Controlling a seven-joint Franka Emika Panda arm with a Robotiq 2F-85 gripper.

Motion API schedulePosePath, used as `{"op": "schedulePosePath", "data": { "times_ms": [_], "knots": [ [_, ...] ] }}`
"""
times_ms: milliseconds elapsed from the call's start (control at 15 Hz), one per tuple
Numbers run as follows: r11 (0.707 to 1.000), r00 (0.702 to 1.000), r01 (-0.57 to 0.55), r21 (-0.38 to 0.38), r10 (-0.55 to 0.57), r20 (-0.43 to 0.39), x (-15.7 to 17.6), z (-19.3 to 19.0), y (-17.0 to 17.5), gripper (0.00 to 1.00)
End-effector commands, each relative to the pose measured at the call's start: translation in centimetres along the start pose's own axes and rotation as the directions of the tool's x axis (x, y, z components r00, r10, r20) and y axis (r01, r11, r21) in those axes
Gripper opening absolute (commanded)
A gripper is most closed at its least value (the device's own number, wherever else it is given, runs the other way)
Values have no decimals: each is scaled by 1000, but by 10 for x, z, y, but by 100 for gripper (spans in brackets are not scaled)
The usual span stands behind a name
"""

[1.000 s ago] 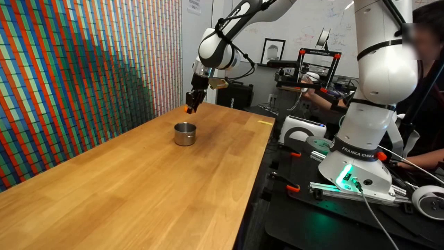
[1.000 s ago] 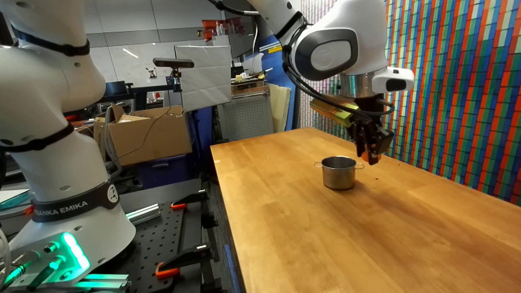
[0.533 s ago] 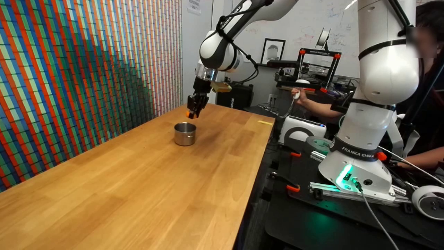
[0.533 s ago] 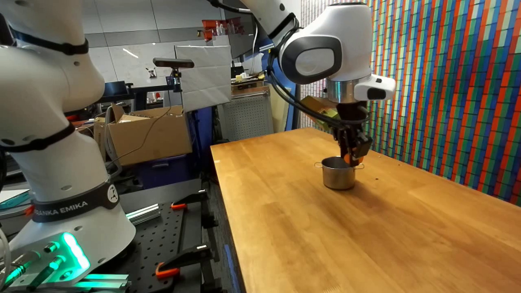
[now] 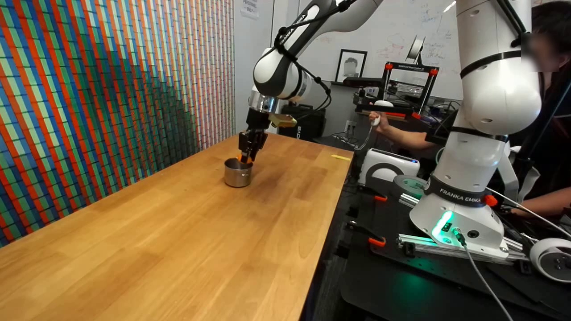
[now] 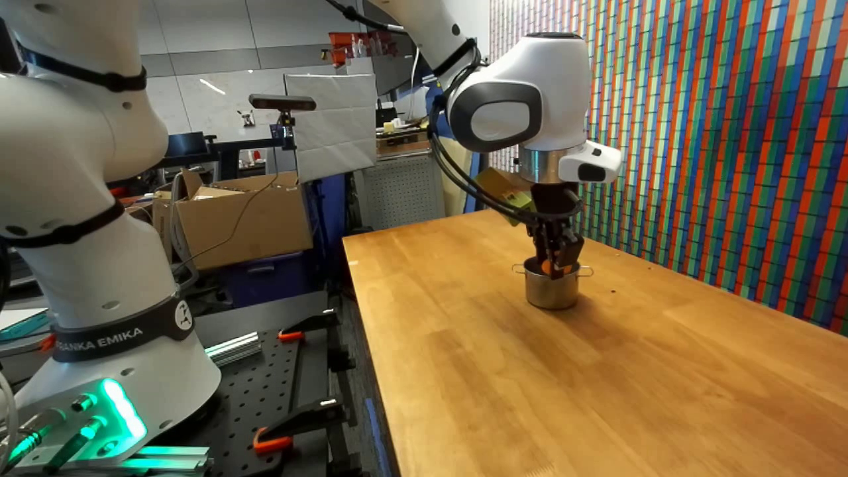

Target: Put the orange rubber duck inside the silver pot

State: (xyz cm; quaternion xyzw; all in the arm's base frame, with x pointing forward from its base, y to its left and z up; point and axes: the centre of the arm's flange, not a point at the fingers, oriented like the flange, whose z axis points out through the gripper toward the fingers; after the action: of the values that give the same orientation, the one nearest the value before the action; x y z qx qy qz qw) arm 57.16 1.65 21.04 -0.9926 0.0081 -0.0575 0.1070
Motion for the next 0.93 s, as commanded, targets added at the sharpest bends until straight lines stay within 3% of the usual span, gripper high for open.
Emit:
{"op": "schedulePosePath", "data": {
  "times_ms": [0, 133, 200, 600, 867],
  "knots": [
    [1000, 1000, -7, 13, 8, -12, 11, 4, -5, 81],
    [1000, 1000, 1, 3, -1, -22, 19, -3, -3, 97],
    [1000, 1000, 6, -1, -6, -28, 23, -8, -1, 100],
    [997, 997, 57, -50, -59, -57, 51, -67, 17, 100],
    [997, 996, 75, -31, -73, 50, 39, -103, 29, 100]
  ]
}}
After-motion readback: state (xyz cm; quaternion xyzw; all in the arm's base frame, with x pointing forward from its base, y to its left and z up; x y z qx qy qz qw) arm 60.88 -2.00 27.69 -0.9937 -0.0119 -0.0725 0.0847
